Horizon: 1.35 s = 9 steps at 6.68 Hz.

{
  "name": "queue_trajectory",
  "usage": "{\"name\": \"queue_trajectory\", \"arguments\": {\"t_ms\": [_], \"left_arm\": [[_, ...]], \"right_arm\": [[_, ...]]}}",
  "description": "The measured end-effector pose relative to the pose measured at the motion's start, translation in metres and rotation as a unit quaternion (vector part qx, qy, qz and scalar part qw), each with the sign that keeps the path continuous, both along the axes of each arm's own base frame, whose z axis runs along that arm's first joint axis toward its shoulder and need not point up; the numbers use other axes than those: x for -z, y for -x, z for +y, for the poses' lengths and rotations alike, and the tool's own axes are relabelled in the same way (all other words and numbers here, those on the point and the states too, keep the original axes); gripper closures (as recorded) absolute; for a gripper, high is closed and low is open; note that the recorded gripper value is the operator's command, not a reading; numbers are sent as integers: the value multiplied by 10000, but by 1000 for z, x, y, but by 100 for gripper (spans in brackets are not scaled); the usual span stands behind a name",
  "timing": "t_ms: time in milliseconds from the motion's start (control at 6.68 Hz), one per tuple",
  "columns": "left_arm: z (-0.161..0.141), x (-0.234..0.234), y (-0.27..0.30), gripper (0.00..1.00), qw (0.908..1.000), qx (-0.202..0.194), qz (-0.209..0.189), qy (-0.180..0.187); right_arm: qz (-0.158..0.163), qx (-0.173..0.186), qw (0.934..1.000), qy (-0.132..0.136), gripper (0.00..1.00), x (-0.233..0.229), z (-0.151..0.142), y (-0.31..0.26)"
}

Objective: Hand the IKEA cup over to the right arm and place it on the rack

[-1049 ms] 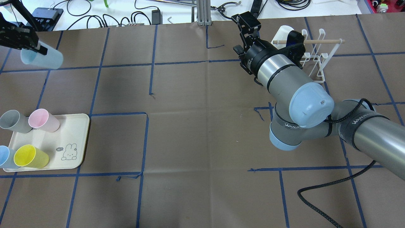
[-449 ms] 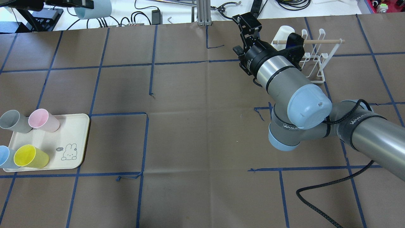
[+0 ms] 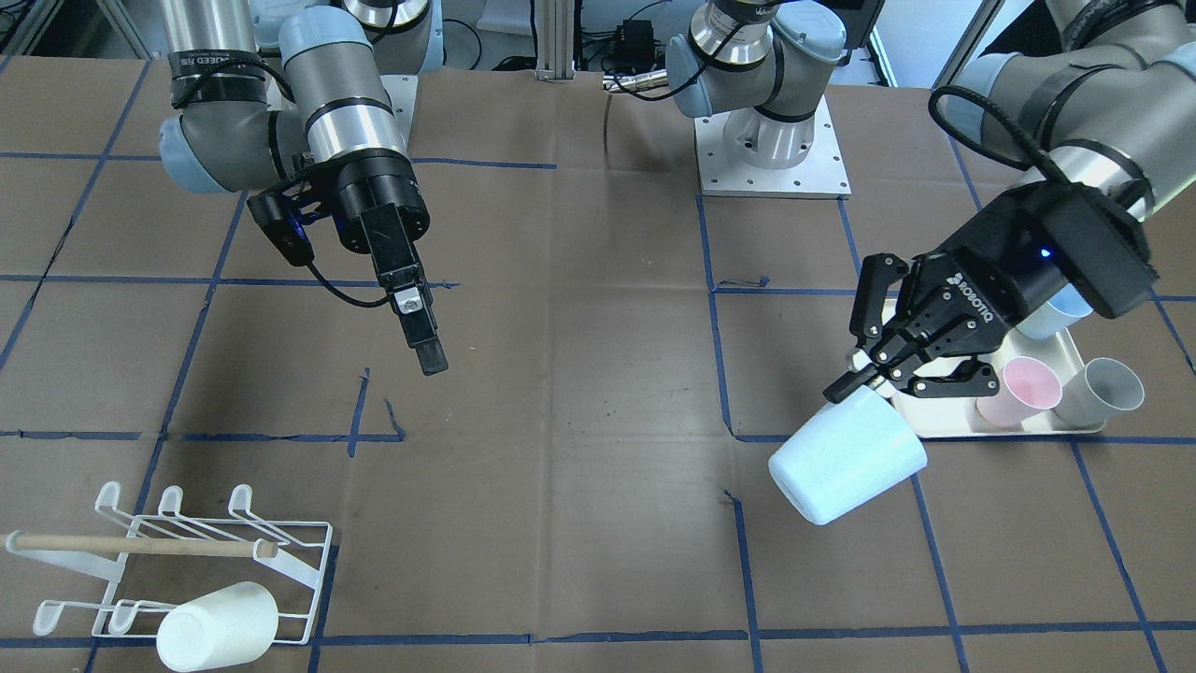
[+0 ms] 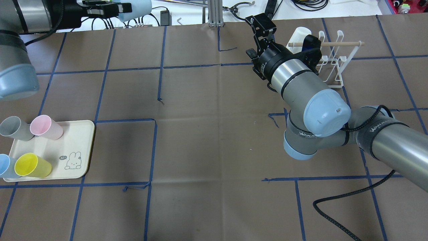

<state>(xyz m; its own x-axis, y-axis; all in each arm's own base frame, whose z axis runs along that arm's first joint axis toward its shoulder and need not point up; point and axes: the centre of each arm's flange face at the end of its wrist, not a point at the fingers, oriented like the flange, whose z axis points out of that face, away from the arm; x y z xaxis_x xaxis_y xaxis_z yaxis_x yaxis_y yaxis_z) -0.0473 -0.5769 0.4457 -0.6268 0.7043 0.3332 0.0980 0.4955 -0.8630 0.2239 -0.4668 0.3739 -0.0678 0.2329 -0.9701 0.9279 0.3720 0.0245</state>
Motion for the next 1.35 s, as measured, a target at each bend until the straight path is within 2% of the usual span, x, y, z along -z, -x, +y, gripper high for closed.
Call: {"name": "queue_trajectory", "arguments": {"t_ms": [449, 599, 1049, 1348], "left_arm": [[40, 64, 58, 95, 9944, 544, -37, 907], [51, 78, 77, 95, 9914, 681, -64, 1111], [77, 93, 124, 94, 9856, 1050, -90, 1325], [89, 99, 131, 94, 9849, 1069, -112, 1356]], "right_arm": [[-23, -151, 9999, -31, 0, 2, 4, -10], [-56, -237, 9997, -35, 0, 2, 8, -18], [-407, -412, 9980, -265, 0, 7, 21, -49], [-469, -454, 9971, -393, 0, 14, 26, -57]]}}
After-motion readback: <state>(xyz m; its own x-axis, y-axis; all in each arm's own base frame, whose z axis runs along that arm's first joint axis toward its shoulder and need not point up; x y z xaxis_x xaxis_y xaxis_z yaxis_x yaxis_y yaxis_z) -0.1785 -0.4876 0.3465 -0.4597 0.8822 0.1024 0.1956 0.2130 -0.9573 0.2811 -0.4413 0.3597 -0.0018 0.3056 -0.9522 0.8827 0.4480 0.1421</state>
